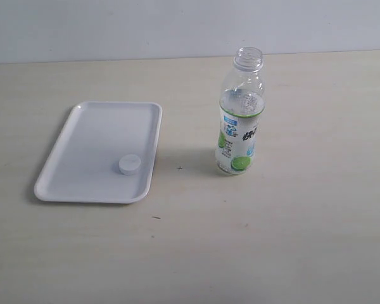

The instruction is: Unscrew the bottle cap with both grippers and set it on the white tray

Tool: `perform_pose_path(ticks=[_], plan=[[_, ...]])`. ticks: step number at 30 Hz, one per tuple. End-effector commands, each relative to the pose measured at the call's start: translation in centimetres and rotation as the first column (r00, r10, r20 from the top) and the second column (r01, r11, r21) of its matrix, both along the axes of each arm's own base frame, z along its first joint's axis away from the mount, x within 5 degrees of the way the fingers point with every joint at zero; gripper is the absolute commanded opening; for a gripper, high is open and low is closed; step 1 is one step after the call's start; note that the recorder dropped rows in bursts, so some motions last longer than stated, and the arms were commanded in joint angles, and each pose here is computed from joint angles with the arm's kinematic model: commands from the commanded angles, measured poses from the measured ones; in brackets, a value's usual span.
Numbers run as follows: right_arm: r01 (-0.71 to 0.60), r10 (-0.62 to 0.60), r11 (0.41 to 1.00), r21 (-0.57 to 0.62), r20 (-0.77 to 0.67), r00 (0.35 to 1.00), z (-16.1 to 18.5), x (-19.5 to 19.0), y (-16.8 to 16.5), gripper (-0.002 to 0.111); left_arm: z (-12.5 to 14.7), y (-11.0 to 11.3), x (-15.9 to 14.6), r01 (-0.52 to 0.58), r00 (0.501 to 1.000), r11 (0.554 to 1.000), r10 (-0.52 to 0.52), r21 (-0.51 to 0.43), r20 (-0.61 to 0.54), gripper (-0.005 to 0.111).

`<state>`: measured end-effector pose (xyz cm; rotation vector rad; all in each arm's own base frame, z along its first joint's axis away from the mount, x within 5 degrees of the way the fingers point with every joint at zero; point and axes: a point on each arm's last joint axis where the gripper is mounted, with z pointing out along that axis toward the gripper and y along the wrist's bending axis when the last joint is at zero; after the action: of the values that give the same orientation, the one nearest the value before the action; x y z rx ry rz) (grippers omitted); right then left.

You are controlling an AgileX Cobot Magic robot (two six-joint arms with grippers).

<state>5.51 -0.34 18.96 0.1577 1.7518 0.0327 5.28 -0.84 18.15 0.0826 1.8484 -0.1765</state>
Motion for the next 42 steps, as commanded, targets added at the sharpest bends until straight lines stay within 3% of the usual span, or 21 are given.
perform_pose_path(ticks=[1, 42], plan=[[0.008, -0.008, 1.000, 0.002, 0.016, 1.000, 0.00, -0.02, -0.04, 0.000, -0.01, -0.05, -0.03, 0.009, 1.000, 1.000, -0.008, -0.002, 0.009, 0.000], [0.008, -0.008, 1.000, 0.001, 0.030, 1.000, 0.13, 0.01, -0.04, 0.000, -0.01, -0.05, -0.03, 0.009, 1.000, 1.000, -0.008, -0.002, 0.009, 0.000]])
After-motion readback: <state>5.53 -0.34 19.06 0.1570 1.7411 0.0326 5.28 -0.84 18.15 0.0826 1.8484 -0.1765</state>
